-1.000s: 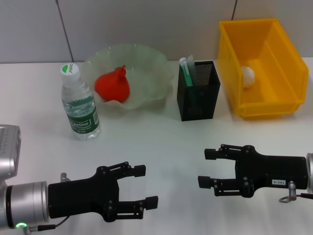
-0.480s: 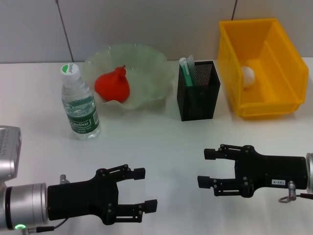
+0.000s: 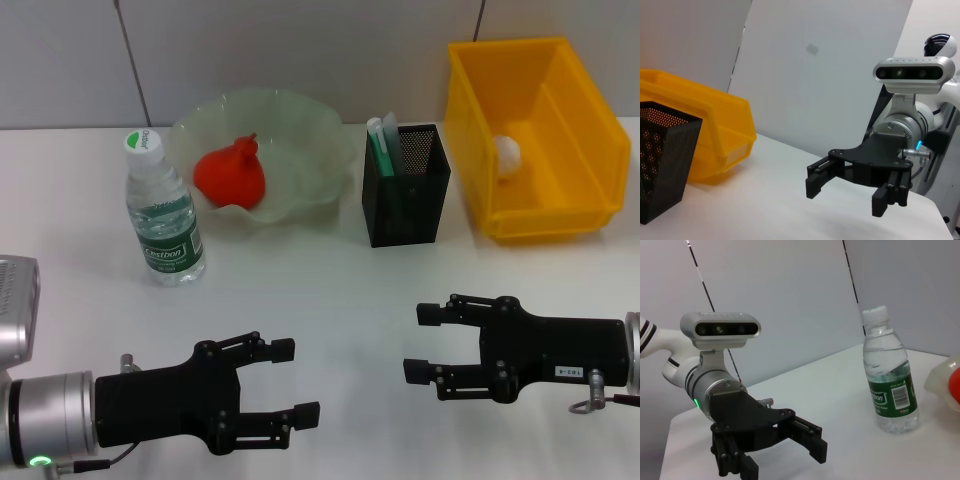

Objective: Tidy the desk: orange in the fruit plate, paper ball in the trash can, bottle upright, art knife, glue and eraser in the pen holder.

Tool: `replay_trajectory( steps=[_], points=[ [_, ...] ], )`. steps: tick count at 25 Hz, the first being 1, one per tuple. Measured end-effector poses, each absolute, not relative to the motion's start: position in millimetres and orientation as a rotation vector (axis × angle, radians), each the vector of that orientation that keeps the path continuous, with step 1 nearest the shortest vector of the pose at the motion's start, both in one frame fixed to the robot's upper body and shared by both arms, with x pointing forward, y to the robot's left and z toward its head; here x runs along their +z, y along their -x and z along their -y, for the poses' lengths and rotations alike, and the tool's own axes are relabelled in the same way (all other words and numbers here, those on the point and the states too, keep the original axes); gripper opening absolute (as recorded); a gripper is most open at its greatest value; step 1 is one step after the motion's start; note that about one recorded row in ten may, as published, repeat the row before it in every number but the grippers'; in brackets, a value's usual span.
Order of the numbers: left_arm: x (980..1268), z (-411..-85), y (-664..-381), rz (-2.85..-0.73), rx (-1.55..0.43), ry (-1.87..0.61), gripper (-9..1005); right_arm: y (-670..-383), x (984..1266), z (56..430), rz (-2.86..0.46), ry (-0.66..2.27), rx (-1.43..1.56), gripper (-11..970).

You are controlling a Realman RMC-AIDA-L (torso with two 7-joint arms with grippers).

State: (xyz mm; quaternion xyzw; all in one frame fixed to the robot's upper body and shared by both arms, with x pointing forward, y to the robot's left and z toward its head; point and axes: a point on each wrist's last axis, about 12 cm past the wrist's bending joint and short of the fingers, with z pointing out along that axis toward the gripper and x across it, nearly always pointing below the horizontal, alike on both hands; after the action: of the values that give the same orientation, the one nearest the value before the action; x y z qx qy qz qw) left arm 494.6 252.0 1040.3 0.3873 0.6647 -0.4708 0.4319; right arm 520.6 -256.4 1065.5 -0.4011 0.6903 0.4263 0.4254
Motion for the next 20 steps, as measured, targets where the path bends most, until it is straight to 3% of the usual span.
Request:
replay_trajectory(
  steps=[20],
  points=[
    [1042.3, -251.7, -496.9, -1.648, -1.173, -0.957, 870, -518.8, 1065.2, 256.6, -1.725, 1.007, 1.075, 796]
  ],
)
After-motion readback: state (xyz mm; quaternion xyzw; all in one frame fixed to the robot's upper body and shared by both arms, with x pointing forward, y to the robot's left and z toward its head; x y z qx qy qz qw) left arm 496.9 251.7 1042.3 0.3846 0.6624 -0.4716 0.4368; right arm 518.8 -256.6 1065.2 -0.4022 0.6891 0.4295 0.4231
